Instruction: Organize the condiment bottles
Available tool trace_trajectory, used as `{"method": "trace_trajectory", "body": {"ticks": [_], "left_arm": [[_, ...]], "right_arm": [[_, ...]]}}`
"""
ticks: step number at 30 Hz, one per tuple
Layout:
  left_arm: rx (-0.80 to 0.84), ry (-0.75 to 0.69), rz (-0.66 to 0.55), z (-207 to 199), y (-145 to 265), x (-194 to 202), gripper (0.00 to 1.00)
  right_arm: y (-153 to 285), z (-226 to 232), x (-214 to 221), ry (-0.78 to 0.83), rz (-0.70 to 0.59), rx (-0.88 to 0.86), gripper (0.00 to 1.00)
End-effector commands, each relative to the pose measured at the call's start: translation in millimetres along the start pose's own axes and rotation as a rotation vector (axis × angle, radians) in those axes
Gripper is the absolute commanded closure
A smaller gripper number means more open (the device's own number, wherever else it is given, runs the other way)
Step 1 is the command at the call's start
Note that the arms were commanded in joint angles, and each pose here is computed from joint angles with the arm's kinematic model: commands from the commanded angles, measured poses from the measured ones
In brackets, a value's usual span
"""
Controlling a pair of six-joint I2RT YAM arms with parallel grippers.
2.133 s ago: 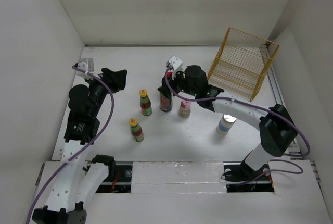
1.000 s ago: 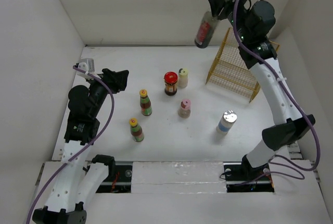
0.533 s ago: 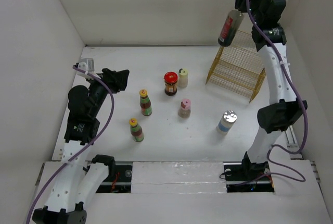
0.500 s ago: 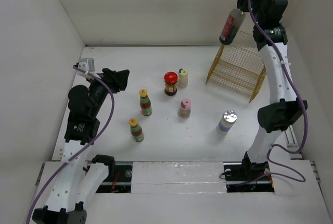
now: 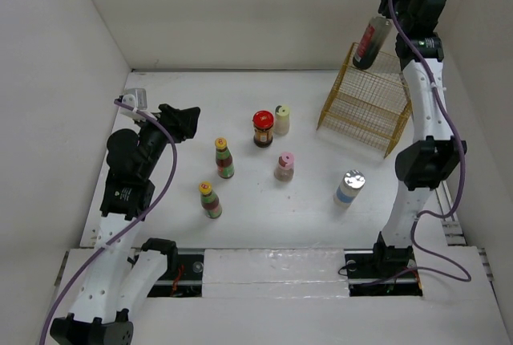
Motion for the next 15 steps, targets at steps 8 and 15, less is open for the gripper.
{"method": "trace_trajectory", "body": {"ticks": [8,15], "left_arm": [[0.029,-0.010,-0.038,-6,-2,-9,0.39],[0.025,-0.009,-0.031,-4,-5,-8,0.39]], "right_arm": [[8,-12,-69,-0.006,-0.279,0.035,1.00],[-7,1,-18,0.008,-0.209,0.018,1.00]]}}
Point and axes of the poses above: each gripper's point midway between its finger pads, its own y axis back along the fingers, its own z axis along the line the jaws close on, x = y × z, the point moved 8 cm from there along y, back along the fingers, and after that the axes turned 2 degrees about y, right-handed, at the moved point
